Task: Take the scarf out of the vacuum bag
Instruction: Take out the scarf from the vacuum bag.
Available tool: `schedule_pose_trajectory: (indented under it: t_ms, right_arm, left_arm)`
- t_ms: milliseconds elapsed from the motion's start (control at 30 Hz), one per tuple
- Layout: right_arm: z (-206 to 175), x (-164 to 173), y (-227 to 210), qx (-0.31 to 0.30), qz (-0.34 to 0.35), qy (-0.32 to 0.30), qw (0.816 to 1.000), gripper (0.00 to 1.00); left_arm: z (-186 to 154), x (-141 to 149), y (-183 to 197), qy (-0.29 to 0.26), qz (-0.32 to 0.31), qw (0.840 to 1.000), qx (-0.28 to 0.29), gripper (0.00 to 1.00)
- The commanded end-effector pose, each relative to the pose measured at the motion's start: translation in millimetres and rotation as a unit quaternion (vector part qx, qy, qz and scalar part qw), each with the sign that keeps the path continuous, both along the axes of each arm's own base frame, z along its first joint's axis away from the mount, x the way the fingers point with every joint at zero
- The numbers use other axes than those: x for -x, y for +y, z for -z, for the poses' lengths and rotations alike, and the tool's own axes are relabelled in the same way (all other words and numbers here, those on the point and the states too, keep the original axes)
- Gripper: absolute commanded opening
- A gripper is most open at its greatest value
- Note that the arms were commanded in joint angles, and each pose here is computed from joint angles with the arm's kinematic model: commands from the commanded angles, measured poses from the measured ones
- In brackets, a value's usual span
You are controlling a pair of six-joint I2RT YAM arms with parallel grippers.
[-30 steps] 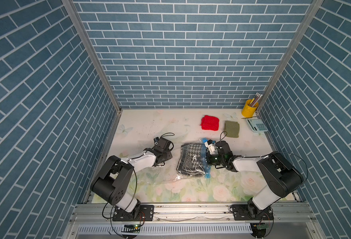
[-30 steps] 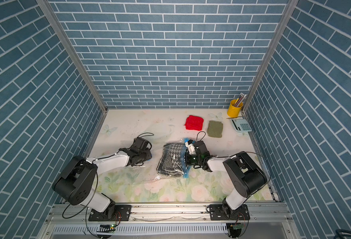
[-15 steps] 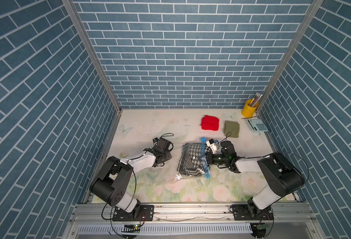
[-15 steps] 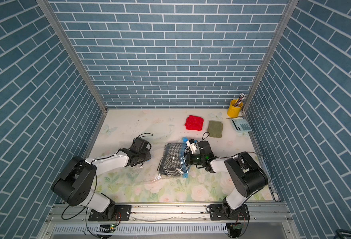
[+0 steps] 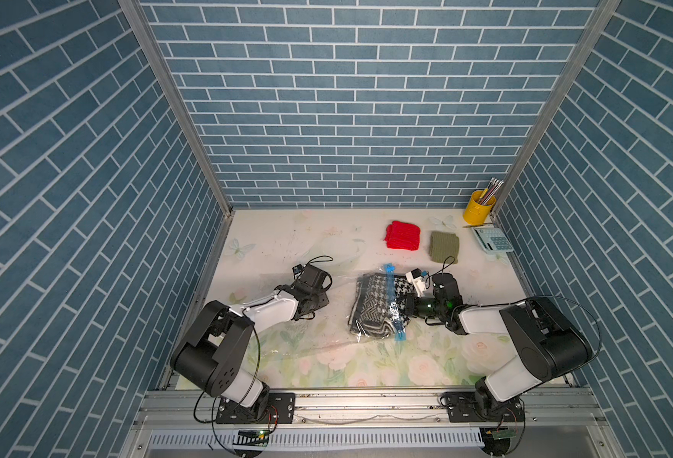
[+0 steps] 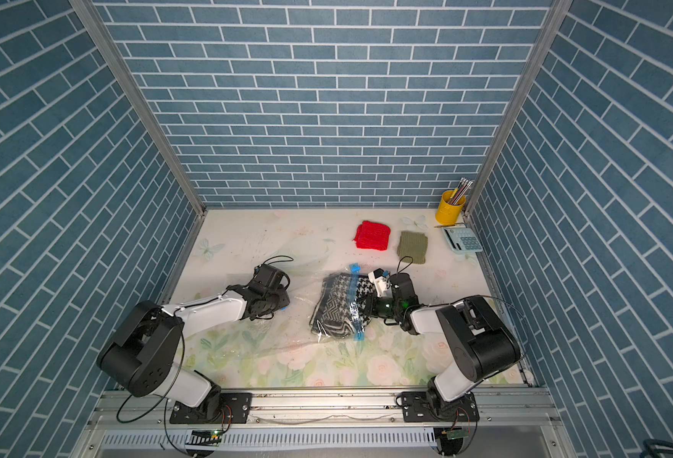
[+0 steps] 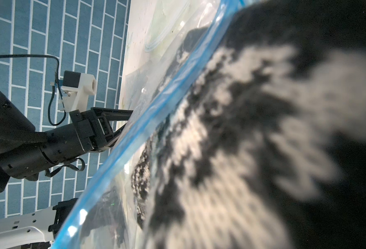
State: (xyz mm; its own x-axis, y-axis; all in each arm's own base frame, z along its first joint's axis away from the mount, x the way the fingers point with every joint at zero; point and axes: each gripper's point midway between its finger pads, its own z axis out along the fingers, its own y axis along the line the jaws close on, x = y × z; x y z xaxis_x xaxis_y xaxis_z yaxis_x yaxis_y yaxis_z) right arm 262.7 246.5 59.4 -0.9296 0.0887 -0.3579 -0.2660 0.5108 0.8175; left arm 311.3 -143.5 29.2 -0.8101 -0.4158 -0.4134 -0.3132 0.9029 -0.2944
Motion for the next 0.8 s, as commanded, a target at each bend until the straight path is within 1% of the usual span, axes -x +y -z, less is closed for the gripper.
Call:
schedule_pose_trajectory:
  t_ms: [0, 167, 367, 533, 667, 767]
  right_arm:
    - [-7.3, -9.2, -3.4, 0.008, 0.004, -0.019, 1.0, 0.0]
    - [8.8, -9.9, -4.3, 0.046, -0.014, -0.005, 0.999, 0.0]
    - [15.9, -2.1, -3.0, 0.085, -0.051, -0.011, 0.995, 0.0]
    - [6.1, 10.6, 14.2, 0.08, -0.089, -0.029, 0.992, 0.0]
    - [6.4, 29.2, 30.5, 0.092, -0.129, -0.034, 0.987, 0.0]
    - [6.2, 37.7, 34.1, 0.096, -0.143, -0.037, 0.984, 0.0]
  left_arm:
    - [6.4, 10.0, 25.0, 0.012, -0.026, 0.998, -0.047, 0.22]
    - [0.7, 5.4, 26.0, 0.006, -0.025, 0.998, -0.057, 0.23]
    - [-12.3, -2.9, 30.8, -0.01, -0.03, 0.997, -0.076, 0.23]
    - [-16.2, -8.7, 35.5, -0.016, -0.036, 0.995, -0.086, 0.23]
    - [-19.4, -16.5, 36.6, -0.021, -0.041, 0.995, -0.085, 0.23]
    - [-21.2, -21.4, 38.9, -0.024, -0.045, 0.995, -0.09, 0.23]
